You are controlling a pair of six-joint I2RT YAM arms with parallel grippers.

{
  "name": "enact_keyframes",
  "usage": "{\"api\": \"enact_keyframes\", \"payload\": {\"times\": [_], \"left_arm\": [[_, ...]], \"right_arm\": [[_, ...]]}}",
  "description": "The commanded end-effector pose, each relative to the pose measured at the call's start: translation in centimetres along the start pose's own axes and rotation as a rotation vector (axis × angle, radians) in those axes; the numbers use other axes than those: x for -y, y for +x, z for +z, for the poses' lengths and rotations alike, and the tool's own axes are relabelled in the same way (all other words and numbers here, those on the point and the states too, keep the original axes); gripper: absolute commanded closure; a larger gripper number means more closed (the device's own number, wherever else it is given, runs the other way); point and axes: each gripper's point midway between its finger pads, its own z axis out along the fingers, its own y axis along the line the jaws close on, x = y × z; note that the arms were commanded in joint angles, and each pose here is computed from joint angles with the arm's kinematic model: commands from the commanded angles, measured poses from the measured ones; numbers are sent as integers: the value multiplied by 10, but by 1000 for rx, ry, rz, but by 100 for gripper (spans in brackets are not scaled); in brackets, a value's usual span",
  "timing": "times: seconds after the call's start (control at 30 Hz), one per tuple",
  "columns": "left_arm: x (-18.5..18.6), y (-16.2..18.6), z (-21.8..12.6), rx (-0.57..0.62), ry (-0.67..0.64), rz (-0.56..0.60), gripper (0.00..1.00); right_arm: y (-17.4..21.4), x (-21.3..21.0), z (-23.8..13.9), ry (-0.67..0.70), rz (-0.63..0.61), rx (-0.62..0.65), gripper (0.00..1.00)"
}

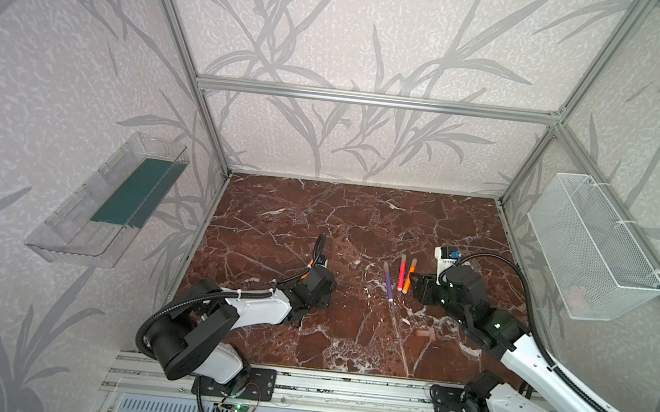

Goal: Insert the pens into the pen caps

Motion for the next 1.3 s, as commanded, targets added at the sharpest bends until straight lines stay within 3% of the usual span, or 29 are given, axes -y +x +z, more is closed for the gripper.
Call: {"api": "enact_keyframes", "payload": {"times": [0.0,0.33,0.73,1.1,1.27], "left_arm": [[4,-10,-5,24,26,-12,55],[-18,-20,-23,125,-50,-41,51],[-17,-8,-8,56,-74,-16,52],[-13,1,4,-10,-77,2,62],[-14,3,6,-17,-83,3,75]], "right_arm": [[-3,-5,1,-25,9,14,39],[-4,-11,4,-56,19,14,40],[-2,-16,8,-73,25,-7,40],[-2,-17,8,-78,26,-6,40],[0,-15,9,-75,26,-7,40]]}}
